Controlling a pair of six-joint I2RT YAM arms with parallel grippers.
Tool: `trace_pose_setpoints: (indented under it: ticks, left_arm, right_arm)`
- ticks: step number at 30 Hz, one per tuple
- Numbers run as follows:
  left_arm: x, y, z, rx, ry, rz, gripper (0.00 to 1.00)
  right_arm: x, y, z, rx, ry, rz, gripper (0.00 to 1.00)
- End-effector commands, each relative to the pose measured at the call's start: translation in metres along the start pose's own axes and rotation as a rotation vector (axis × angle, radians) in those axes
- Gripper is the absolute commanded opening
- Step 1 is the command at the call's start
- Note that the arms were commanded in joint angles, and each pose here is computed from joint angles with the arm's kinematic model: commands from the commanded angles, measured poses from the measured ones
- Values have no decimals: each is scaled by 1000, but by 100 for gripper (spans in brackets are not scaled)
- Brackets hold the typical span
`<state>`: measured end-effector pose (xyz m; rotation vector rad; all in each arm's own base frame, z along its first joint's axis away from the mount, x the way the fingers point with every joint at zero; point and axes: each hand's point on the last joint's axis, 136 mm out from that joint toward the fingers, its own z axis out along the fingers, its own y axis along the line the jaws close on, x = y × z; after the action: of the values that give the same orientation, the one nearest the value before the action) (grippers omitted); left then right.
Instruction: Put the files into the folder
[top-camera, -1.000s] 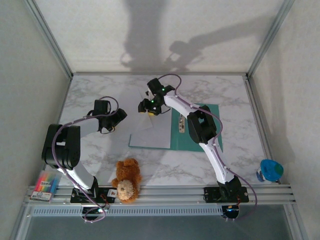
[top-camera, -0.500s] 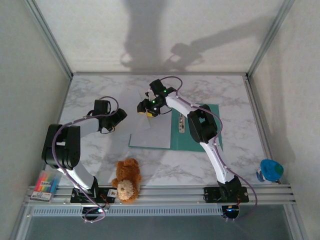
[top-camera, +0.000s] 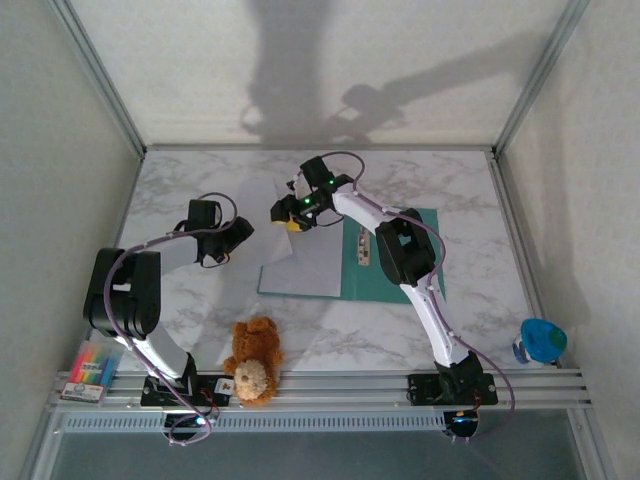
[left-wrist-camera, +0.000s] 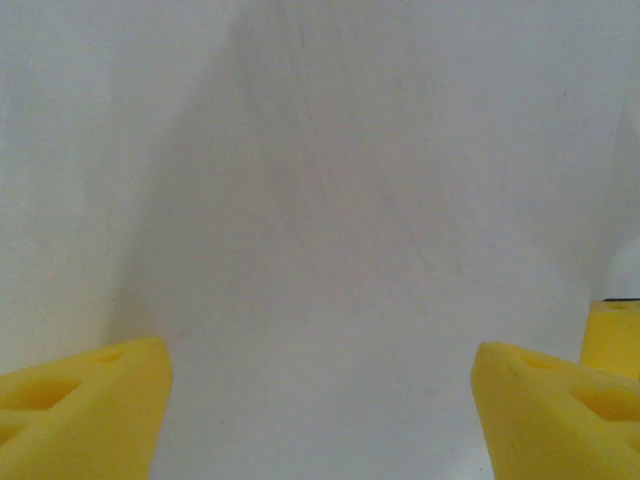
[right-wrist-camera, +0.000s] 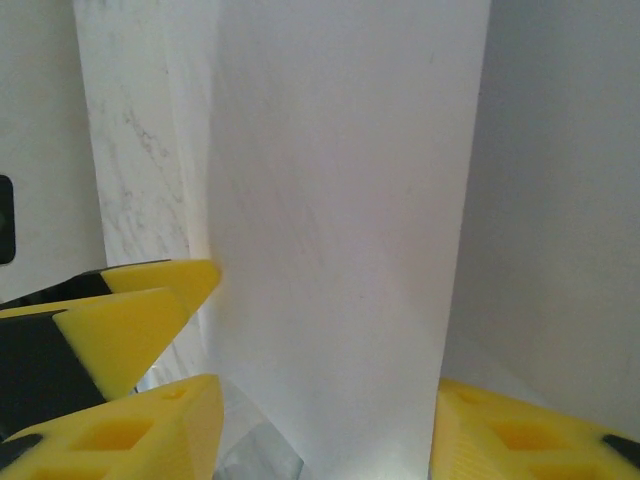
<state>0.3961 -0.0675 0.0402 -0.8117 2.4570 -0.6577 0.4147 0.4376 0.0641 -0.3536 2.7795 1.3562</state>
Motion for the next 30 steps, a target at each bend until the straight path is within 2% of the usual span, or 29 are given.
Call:
trace_pose_setpoints:
  ticks: [1,20,30]
  left_arm:
    - [5,0,-3,-12,7,24,79]
    - [7,2,-6,-5,4,31,79]
    - [7,5,-8,-4,3,27,79]
  right_arm:
    - [-5,8,1,-51,10,-19,54]
    - [3,9,26,-81,70,-38,52]
    - [3,10,29,-69,69,-47,40]
